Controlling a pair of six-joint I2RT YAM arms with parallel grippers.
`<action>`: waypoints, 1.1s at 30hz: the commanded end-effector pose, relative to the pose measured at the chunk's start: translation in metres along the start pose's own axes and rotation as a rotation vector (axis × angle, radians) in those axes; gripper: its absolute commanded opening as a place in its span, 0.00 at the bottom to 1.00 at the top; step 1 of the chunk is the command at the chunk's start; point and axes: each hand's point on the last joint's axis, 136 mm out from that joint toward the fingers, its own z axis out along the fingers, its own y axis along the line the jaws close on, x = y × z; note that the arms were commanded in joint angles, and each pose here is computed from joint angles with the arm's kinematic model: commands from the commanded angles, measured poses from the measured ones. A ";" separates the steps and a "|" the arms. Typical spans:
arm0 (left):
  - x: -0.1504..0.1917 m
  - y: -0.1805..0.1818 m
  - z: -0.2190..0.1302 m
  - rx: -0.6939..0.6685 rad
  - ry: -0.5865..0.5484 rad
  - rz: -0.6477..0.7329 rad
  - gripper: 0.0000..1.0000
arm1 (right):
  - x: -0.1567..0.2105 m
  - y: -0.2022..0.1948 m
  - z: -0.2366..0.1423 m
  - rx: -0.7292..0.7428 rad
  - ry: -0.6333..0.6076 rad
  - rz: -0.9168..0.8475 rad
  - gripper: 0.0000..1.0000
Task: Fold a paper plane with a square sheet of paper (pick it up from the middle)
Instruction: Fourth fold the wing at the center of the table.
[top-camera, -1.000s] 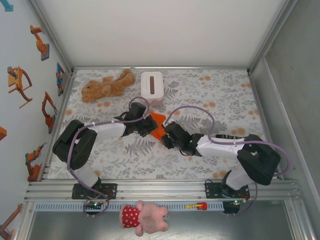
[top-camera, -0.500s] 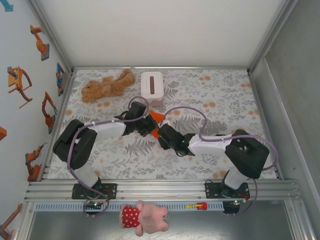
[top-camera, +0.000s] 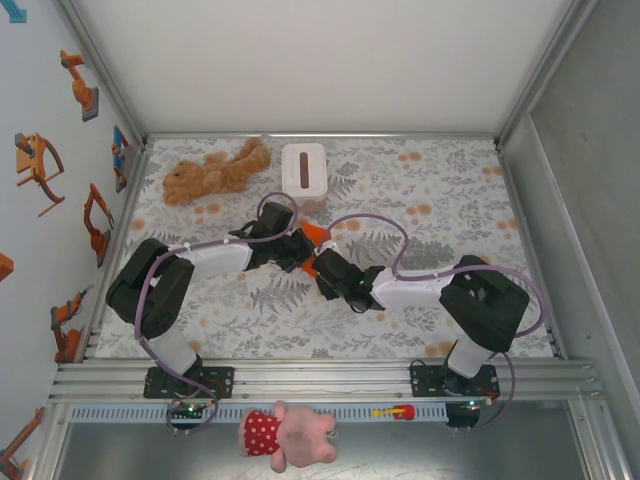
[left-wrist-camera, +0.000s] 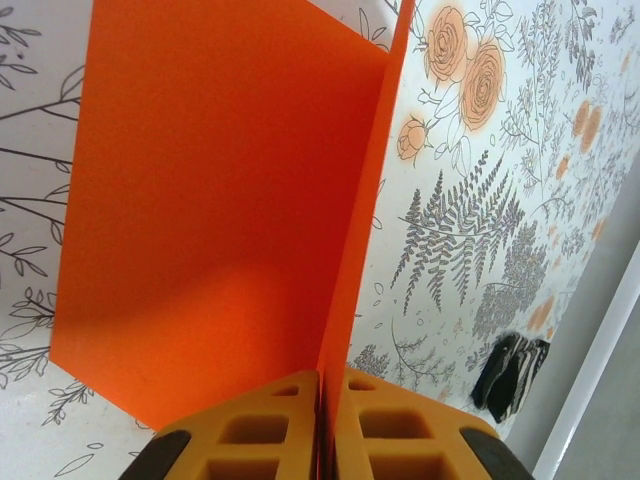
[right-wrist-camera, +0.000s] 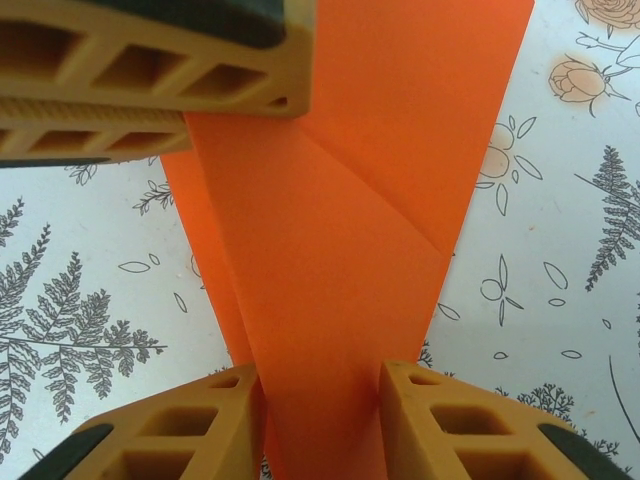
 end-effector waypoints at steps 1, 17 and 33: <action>-0.001 -0.004 0.000 0.001 0.009 -0.018 0.13 | -0.006 -0.003 0.000 0.034 -0.016 -0.005 0.32; -0.023 0.009 -0.040 -0.020 -0.109 -0.023 0.39 | -0.002 -0.002 0.000 0.020 -0.008 -0.033 0.18; -0.004 0.050 -0.038 -0.029 -0.097 -0.054 0.45 | -0.001 0.018 -0.002 -0.154 0.005 -0.017 0.03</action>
